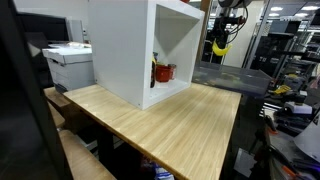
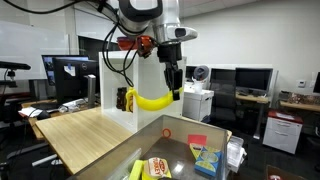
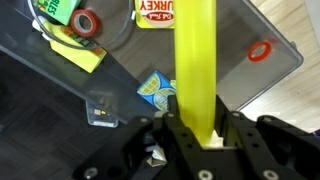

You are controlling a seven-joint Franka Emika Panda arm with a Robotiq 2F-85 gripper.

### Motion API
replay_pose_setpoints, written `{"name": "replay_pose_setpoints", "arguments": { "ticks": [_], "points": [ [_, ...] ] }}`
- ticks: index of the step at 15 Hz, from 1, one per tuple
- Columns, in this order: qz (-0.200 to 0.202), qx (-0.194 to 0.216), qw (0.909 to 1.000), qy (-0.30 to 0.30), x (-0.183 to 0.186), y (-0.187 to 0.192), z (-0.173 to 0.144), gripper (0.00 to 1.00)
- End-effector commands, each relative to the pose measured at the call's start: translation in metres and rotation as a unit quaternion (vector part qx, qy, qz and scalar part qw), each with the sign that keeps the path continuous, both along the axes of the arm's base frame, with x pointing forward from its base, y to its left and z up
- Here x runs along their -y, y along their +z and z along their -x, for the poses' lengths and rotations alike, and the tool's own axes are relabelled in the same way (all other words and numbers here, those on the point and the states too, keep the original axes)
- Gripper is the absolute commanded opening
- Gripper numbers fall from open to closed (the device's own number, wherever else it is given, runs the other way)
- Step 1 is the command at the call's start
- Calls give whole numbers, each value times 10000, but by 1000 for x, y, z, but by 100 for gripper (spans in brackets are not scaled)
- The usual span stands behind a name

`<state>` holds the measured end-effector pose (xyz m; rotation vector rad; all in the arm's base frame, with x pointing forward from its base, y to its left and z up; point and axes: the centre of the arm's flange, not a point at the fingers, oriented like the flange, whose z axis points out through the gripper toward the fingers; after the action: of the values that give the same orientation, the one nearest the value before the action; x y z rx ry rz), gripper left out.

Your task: Put the banana in the grey container

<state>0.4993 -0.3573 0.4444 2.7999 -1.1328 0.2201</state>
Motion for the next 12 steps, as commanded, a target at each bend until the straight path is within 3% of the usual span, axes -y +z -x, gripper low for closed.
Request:
{"name": "replay_pose_setpoints", "arguments": {
  "ticks": [1, 10, 11, 12],
  "points": [
    [-167, 13, 9995, -258, 9, -14, -9, 11],
    [-536, -251, 9962, -638, 23, -58, -13, 11],
    [-592, -252, 9953, -718, 27, -59, -13, 22],
    [-612, -235, 9950, -749, 27, -56, -12, 60]
  ]
}}
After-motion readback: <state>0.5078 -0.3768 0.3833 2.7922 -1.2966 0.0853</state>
